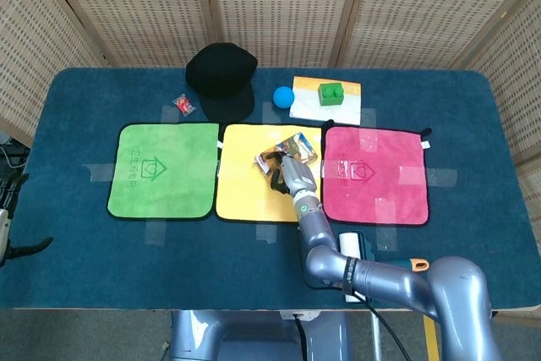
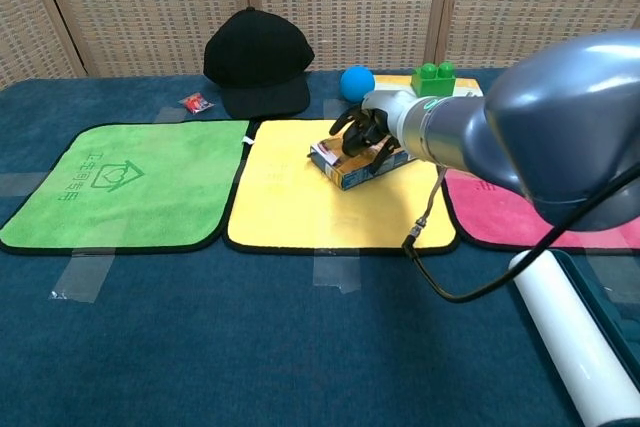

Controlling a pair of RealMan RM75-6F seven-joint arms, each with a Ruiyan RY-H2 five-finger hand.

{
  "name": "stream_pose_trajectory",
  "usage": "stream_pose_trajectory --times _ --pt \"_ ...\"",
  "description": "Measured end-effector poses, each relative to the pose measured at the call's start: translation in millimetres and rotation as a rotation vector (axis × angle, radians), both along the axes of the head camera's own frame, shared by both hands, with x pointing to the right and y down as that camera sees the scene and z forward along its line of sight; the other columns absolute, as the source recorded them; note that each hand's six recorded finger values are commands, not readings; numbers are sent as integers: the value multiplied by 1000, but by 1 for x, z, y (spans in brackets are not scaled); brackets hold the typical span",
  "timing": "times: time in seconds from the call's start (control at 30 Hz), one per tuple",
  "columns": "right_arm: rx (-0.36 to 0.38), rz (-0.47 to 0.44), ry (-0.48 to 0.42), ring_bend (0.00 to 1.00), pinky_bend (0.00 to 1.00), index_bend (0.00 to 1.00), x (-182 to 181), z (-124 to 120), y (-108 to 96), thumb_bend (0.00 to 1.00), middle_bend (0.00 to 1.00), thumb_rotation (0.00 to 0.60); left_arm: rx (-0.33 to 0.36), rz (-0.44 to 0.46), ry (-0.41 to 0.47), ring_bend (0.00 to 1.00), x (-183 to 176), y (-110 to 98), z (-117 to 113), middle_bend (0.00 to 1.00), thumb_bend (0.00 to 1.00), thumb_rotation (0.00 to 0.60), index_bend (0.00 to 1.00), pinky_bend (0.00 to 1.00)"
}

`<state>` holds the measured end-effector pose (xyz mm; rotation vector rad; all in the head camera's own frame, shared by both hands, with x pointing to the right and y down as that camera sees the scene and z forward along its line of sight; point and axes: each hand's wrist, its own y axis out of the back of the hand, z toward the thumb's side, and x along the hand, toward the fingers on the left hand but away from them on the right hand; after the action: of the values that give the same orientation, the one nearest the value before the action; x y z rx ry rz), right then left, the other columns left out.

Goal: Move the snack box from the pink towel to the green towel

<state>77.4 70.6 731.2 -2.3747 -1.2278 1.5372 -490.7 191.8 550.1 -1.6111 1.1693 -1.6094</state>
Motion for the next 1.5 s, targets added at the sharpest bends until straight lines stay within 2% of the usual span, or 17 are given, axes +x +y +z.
stream_pose_trajectory --times 0.23,0.37,0.53,0.6,0.63,0.73,0.8,0.9,1.07,1.17,1.23,1.33,1.4,1.5 --pt "57 -28 -52 194 311 252 1 -33 -11 998 233 600 -1 -5 -2 0 -2 -1 1 0 0 600 0 0" --pt "142 -54 -48 192 278 252 25 -65 -27 963 233 600 2 3 -1 0 1 -1 1 0 0 600 0 0" --pt "277 -118 32 161 127 228 70 -91 -40 585 198 600 -2 21 3 0 4 -4 3 0 0 600 0 0" --pt "333 -147 59 135 86 203 90 -99 -40 503 173 600 -5 34 3 0 6 -7 5 0 0 600 0 0" --pt "358 -157 70 115 64 188 99 -102 -40 427 154 600 -7 46 2 0 7 -11 7 0 0 600 0 0" --pt "439 -189 108 30 6 119 135 -111 -34 102 62 600 -14 88 9 0 13 -23 12 0 2 600 0 0" --pt "492 -221 148 1 0 75 163 -115 -26 3 13 600 -21 120 19 0 19 -32 16 0 15 600 0 0" --pt "552 -263 231 0 0 49 214 -119 -7 0 0 600 -42 183 41 0 31 -50 24 0 69 600 0 0" --pt "585 -263 357 0 0 33 295 -129 38 0 0 600 -85 312 87 0 65 -82 38 0 260 600 0 0" --pt "574 -246 399 0 0 32 321 -135 62 0 0 600 -104 398 114 0 93 -100 44 0 528 600 0 0" --pt "562 -227 416 0 0 38 332 -140 76 0 0 600 -105 452 144 0 118 -113 48 0 760 600 4 0" --pt "554 -191 436 0 0 52 347 -148 96 0 0 600 -120 521 189 0 157 -131 55 0 953 600 22 0" --pt "556 -162 445 0 0 65 355 -155 106 0 0 600 -135 557 214 0 181 -141 58 0 995 600 36 0" --pt "547 -123 453 0 0 83 363 -159 116 0 0 600 -156 609 249 0 223 -155 64 0 1000 600 67 0"
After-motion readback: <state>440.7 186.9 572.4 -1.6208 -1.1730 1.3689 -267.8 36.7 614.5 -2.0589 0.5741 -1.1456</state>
